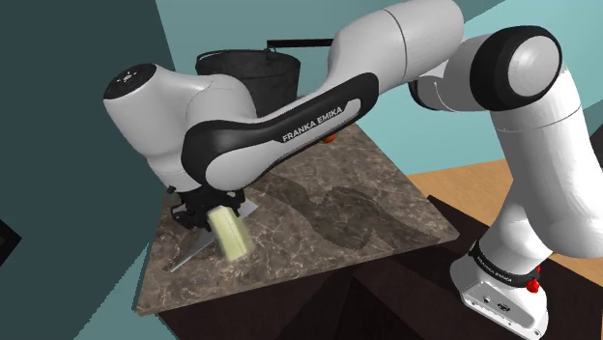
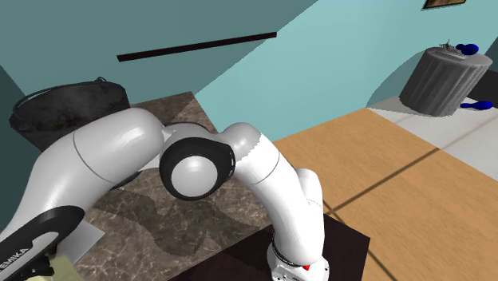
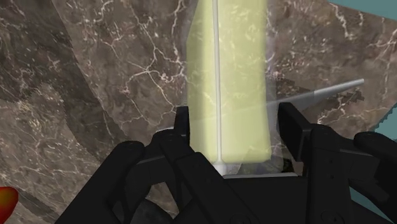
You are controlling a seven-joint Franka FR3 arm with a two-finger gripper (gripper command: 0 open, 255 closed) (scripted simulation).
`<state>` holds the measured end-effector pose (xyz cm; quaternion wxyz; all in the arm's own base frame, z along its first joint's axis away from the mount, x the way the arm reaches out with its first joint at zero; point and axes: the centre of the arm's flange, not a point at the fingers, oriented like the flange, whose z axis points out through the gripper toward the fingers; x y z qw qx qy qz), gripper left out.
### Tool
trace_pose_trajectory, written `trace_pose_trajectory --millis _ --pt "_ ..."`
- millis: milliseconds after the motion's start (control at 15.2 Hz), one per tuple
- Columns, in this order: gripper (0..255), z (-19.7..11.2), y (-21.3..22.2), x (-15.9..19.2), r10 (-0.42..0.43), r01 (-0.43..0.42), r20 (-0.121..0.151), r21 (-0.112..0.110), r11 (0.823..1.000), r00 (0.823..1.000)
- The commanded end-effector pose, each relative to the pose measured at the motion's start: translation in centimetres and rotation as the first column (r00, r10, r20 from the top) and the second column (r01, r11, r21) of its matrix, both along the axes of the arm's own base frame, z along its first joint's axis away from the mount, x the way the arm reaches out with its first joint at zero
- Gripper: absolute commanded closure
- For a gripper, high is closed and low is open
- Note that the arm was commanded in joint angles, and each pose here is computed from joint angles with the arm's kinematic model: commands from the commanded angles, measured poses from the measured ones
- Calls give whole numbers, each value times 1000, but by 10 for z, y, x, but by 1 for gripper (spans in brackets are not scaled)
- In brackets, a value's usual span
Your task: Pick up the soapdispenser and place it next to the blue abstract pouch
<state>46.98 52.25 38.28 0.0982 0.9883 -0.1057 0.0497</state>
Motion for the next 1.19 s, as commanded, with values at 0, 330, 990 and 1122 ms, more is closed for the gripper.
trace_pose_trajectory --millis 0,330,990,1122 --pt "255 -10 -1 0 0 0 1 1 1000 1000" --pt "255 -37 -1 0 0 0 1 1 1000 1000" --pt "255 -54 -1 0 0 0 1 1 1000 1000" --pt "0 -55 -1 -1 0 0 1 0 1000 1000"
